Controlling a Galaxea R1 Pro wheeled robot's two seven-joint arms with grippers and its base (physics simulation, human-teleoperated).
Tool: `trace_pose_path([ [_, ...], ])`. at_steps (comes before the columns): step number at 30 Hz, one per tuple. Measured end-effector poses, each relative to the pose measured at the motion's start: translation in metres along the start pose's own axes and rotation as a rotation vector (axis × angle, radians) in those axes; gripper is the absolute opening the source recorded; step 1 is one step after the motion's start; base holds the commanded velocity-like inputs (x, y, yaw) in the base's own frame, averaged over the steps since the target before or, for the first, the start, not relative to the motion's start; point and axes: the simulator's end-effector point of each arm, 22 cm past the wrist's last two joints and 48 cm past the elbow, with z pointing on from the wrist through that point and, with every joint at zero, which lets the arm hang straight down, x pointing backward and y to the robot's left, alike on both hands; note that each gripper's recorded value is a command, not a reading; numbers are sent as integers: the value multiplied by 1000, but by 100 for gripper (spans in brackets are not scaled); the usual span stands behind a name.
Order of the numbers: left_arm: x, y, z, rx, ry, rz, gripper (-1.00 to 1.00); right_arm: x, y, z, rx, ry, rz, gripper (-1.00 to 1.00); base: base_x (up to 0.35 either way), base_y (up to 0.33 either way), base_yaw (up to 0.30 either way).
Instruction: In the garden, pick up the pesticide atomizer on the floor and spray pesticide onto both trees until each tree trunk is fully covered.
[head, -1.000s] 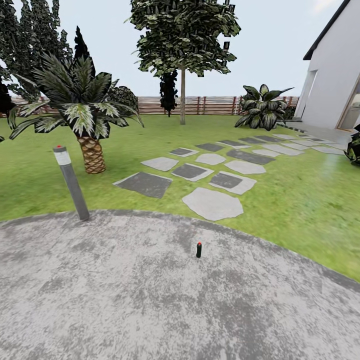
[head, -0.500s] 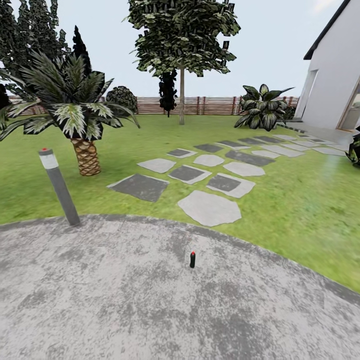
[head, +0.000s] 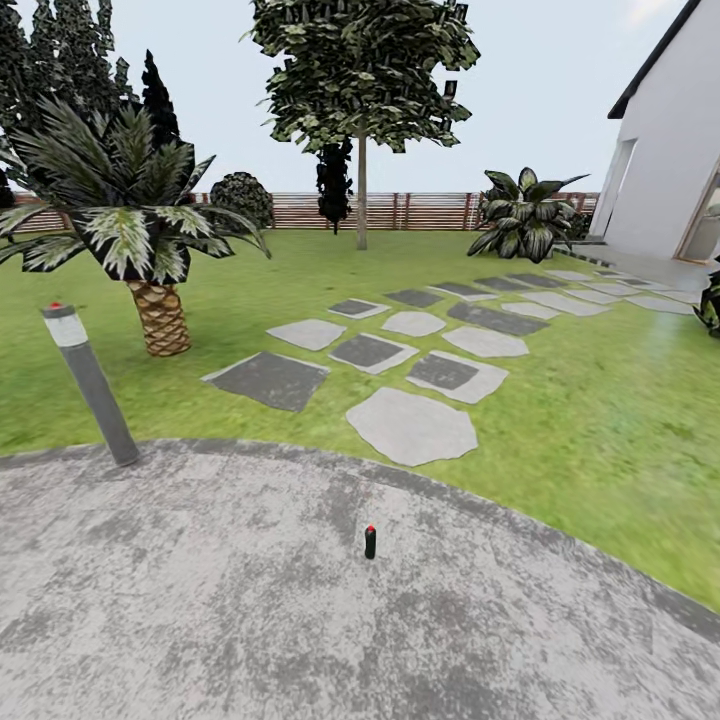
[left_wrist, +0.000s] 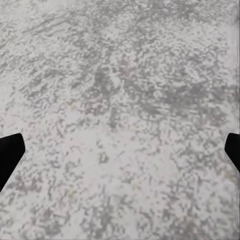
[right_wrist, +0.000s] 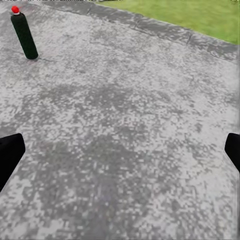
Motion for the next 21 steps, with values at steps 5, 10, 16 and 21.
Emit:
trace_pose_path([
  [5,0,0,0,0,-1,-1,100,0,0,0,0,0,0,100,236,-206,0],
  [10,0,-1,0,1,-1,-1,100,0,0,0,-1,0,-1,100,216,-223,0],
  [16,0,-1,0,1,-1,0,100,0,0,0,-1,0,-1,100,180,-234,0],
  [21,0,-1,0,1,-1,-1,100,0,0,0,-1,1,-1,100,175,-237,0],
])
